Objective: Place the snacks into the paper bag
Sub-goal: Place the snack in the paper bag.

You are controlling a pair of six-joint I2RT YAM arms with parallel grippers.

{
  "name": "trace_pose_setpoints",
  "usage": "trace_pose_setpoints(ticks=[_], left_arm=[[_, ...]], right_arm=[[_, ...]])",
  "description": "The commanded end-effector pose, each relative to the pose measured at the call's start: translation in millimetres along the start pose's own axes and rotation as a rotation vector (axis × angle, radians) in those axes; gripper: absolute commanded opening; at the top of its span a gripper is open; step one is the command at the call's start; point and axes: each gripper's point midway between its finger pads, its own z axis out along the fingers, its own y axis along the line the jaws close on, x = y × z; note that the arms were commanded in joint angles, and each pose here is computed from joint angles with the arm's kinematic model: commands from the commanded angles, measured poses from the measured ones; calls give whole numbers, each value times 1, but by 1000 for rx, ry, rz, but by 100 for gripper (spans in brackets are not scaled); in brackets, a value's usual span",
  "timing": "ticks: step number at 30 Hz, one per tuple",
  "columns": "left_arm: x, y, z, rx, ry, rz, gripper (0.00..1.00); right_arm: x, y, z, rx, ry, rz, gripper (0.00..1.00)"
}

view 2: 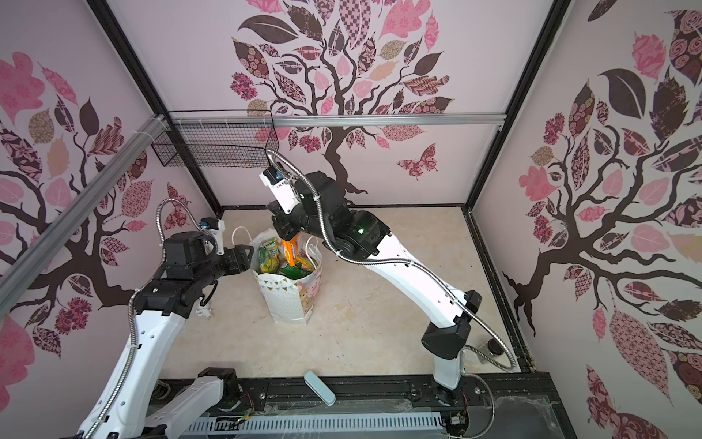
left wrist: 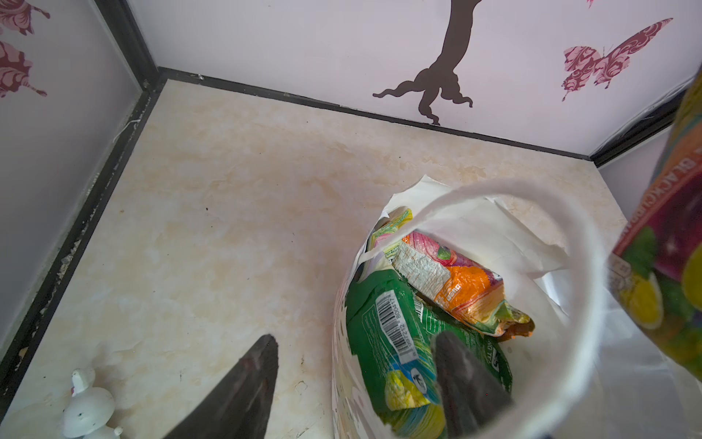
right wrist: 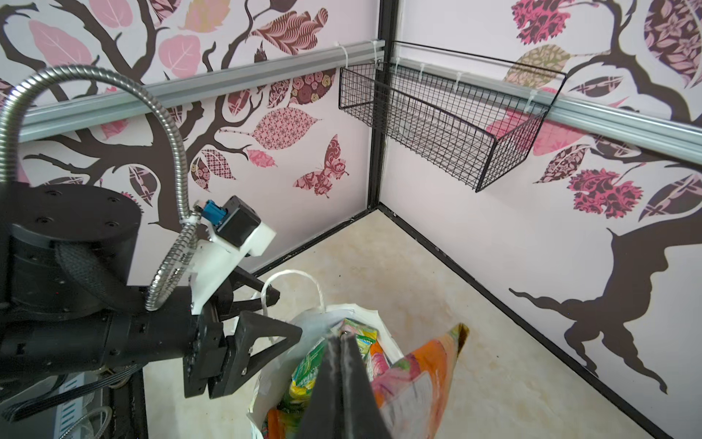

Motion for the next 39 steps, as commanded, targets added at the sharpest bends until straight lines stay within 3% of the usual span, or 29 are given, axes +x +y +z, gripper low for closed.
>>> trace_pose_setpoints(ticks=[1, 20, 26, 27, 29, 34, 39], left_arm=[[7, 4, 3, -10, 12, 8, 69], [7, 4, 3, -7, 10, 7, 69], [6, 4, 2, -9, 6, 8, 69], [6, 4, 2, -9, 6, 7, 69], [6, 4, 2, -12, 3, 7, 69], [-2, 1, -3, 2, -16, 9, 69], [-29, -19, -32, 64, -45, 39, 70]], right_arm=[[3, -5, 5, 28, 11, 19, 0], [58, -31, 44, 183, 161, -13, 0], [80, -14, 66, 85, 211, 8, 0], [83, -8, 68, 52, 219, 17, 2], [82, 5, 68, -24, 229, 29, 18], [57, 35, 45, -199, 190, 47, 45], [22, 11, 4, -65, 113, 5, 50]])
